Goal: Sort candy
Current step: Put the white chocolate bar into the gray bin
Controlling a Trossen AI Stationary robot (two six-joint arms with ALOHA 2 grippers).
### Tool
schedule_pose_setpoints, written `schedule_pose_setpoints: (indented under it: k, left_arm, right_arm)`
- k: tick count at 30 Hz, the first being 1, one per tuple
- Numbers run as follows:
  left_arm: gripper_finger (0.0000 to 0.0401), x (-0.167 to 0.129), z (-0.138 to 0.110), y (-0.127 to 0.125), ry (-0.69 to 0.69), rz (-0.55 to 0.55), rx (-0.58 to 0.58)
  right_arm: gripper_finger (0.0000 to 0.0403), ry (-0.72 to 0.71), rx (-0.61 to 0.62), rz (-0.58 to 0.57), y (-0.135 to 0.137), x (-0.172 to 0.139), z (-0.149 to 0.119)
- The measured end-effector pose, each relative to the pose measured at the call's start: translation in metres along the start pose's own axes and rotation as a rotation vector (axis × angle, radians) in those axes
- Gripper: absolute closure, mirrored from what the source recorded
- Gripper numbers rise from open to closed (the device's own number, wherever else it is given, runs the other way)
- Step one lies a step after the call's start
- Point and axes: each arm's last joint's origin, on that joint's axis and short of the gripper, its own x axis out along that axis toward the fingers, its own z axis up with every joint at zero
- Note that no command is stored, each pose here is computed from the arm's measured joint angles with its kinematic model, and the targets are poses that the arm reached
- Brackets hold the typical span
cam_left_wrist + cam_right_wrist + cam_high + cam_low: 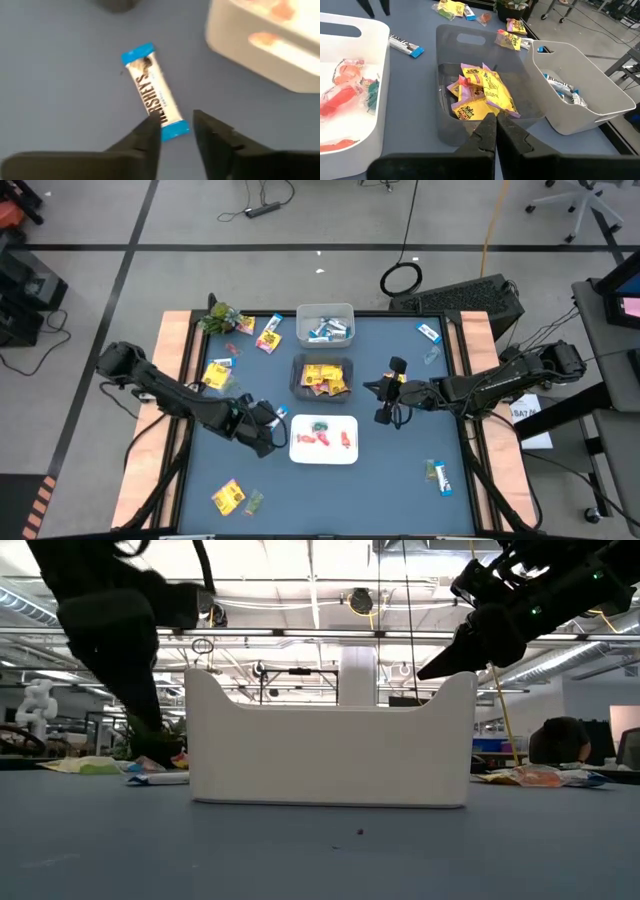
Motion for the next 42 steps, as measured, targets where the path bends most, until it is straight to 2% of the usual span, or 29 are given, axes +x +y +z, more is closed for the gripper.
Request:
schedule_pose_setpoints:
  k: [5,8,11,19,24,32,35,38,42]
  left_arm:
    - [0.0183,0.022,-0.001,0.002,0.077,0.061,-0.079]
    - [0.0146,0.035,0.0,0.004,0.108,0.099,-0.094]
    - [0.0134,0.047,0.002,0.007,0.126,0.127,-0.093]
    - [0.0133,0.062,0.008,0.013,0.175,0.129,-0.08]
    - [0.0178,0.063,0.008,0.012,0.181,0.112,-0.019]
    - [0.0326,0.059,0.008,0.01,0.191,0.065,0.057]
    - [0.0368,0.052,0.009,0.012,0.171,0.061,0.064]
    - [0.0394,0.041,0.01,0.017,0.161,0.06,0.066]
    - [0.0397,0.026,0.013,0.022,0.128,0.06,0.063]
  right_arm:
    - [0.0403,0.0,0.0,0.0,0.0,0.0,0.0]
    - [0.0403,0.001,0.0,0.0,0.0,0.0,0.0]
    - [0.0403,0.001,0.0,0.0,0.0,0.0,0.0]
    - [0.0403,0.005,-0.002,0.0,0.0,0.0,-0.001]
    - [0.0403,0.007,0.0,0.0,0.0,0.0,-0.001]
    - [0.0403,0.007,0.0,0.0,0.0,0.0,-0.001]
    - [0.0403,0.007,0.0,0.0,0.0,0.0,-0.001]
    - [0.0403,0.007,0.0,0.0,0.0,0.0,-0.001]
    - [0.0403,0.007,0.0,0.0,0.0,0.0,-0.001]
